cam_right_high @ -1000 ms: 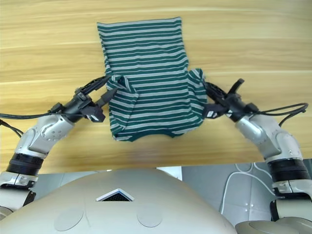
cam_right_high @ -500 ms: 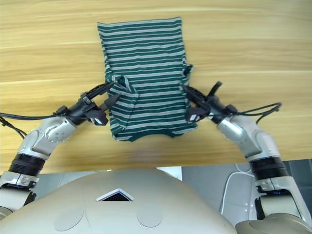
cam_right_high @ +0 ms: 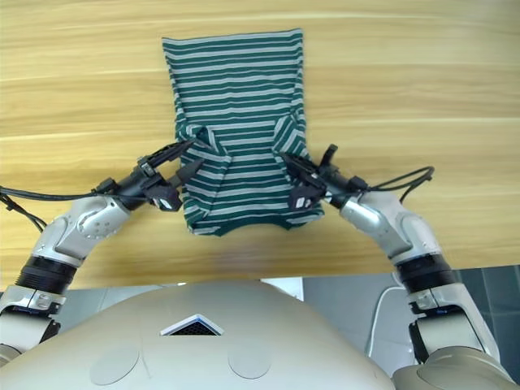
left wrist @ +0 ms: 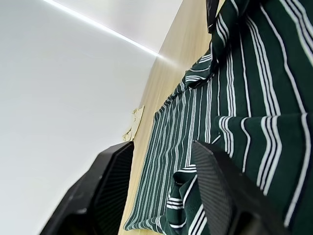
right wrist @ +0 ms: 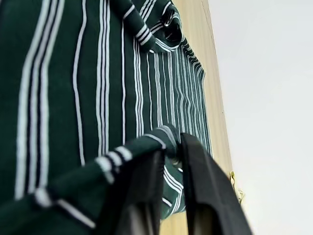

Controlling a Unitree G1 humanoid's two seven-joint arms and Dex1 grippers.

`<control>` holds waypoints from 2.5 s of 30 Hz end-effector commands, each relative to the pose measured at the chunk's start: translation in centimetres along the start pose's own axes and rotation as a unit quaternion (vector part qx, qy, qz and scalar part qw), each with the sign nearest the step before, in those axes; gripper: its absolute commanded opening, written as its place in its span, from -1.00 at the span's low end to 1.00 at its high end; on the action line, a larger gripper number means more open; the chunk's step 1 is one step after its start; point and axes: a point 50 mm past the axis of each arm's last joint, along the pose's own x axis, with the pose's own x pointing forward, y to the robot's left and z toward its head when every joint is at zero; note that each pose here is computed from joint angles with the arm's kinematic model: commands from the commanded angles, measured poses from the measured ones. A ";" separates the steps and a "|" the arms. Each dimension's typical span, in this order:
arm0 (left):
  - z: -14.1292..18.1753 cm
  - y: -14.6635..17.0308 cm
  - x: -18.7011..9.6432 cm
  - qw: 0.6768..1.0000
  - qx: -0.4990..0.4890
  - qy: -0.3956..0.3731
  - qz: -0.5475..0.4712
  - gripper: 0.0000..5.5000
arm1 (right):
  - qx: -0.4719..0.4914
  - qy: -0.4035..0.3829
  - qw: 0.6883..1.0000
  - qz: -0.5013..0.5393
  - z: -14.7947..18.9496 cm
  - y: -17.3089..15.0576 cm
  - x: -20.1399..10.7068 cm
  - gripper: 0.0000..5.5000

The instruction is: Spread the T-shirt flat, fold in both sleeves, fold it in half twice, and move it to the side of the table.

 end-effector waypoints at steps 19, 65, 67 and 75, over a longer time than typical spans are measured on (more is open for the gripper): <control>-3.7 -2.9 -4.9 0.963 0.000 0.111 -0.245 -0.17 | 0.001 0.027 0.988 -0.149 -1.3 -6.8 -1.8 -0.16; -0.3 -3.0 -8.8 0.899 -0.102 0.032 -0.425 0.26 | 0.046 -0.031 0.967 0.248 3.3 2.8 -6.7 0.10; -0.2 -3.4 -8.6 0.898 -0.106 0.025 -0.427 0.15 | 0.043 -0.035 0.968 0.245 3.3 2.7 -6.4 0.10; -1.2 -4.2 -7.7 0.902 -0.107 0.027 -0.418 -0.26 | 0.032 -0.035 0.968 0.247 2.4 2.9 -5.3 0.10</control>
